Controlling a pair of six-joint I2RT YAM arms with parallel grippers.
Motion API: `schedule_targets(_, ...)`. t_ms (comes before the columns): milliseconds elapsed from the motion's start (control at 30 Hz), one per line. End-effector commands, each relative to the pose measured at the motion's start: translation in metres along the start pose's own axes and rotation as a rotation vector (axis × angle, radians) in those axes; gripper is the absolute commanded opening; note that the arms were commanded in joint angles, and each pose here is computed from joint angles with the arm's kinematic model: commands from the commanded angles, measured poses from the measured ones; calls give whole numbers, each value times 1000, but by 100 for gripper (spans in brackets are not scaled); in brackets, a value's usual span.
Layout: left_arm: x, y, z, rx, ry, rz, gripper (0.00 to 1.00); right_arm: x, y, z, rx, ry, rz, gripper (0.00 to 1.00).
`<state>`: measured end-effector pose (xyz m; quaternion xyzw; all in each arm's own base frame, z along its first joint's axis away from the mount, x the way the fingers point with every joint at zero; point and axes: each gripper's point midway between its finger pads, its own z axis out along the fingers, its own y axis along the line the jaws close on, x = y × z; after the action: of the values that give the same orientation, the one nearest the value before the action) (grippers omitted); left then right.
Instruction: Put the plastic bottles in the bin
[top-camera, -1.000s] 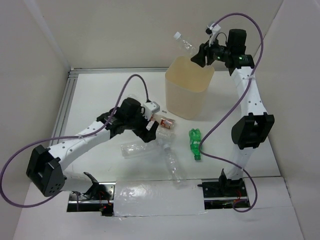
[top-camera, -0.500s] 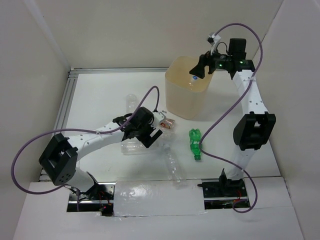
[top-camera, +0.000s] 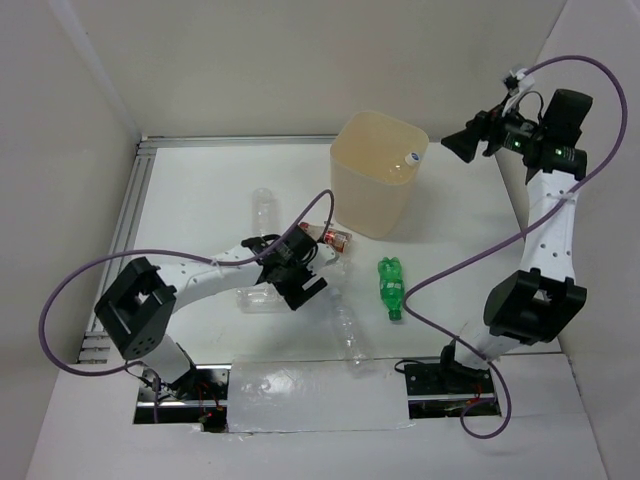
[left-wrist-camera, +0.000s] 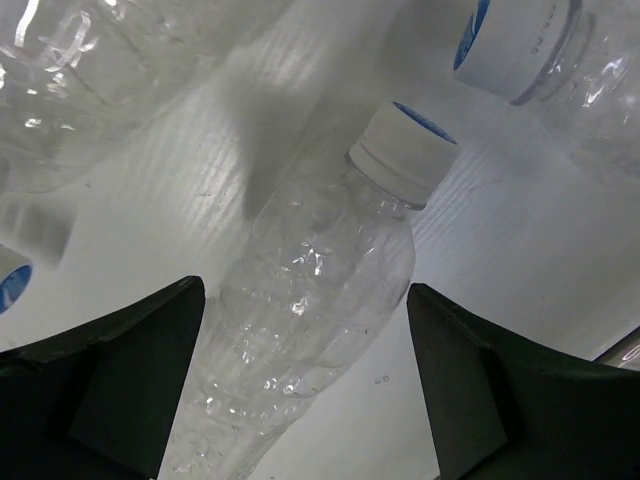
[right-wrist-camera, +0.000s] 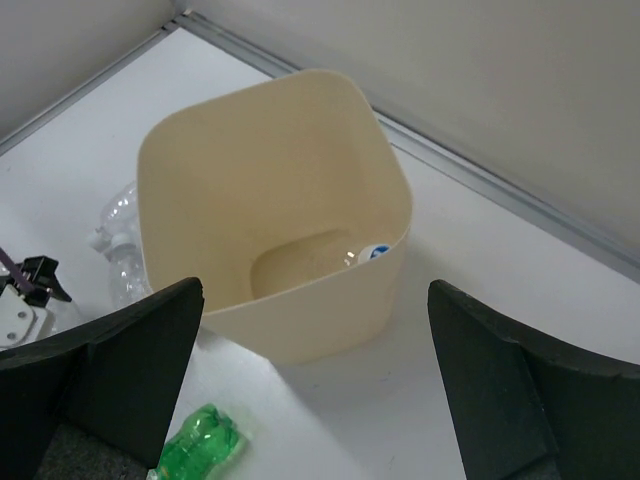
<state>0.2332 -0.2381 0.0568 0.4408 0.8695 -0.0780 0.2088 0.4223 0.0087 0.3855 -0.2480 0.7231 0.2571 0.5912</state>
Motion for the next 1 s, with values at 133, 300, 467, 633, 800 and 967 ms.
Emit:
schedule_targets(133,25,-15,27,61,158,27,80,90,40,-20,-42,156,34,100)
schedule_targets(300,23,-19,27,47,173,12,51,133,70,-44,-54,230,-10,99)
schedule_targets(467,-29,-33,-33,81,12,-5,33,185,101,-61,-68,299,25,30)
schedule_targets(633,-141,-56,-148,216,-420,23,32,224,122,-69,-101,353,75,39)
schedule_targets(800,-250,-35,-226,190,-805,38,32,238,123,-62,-109,380,165,100)
schedule_targets(967,-351,17,-296,178,-1209,-71,30,254,131,-51,-216,469,246,100)
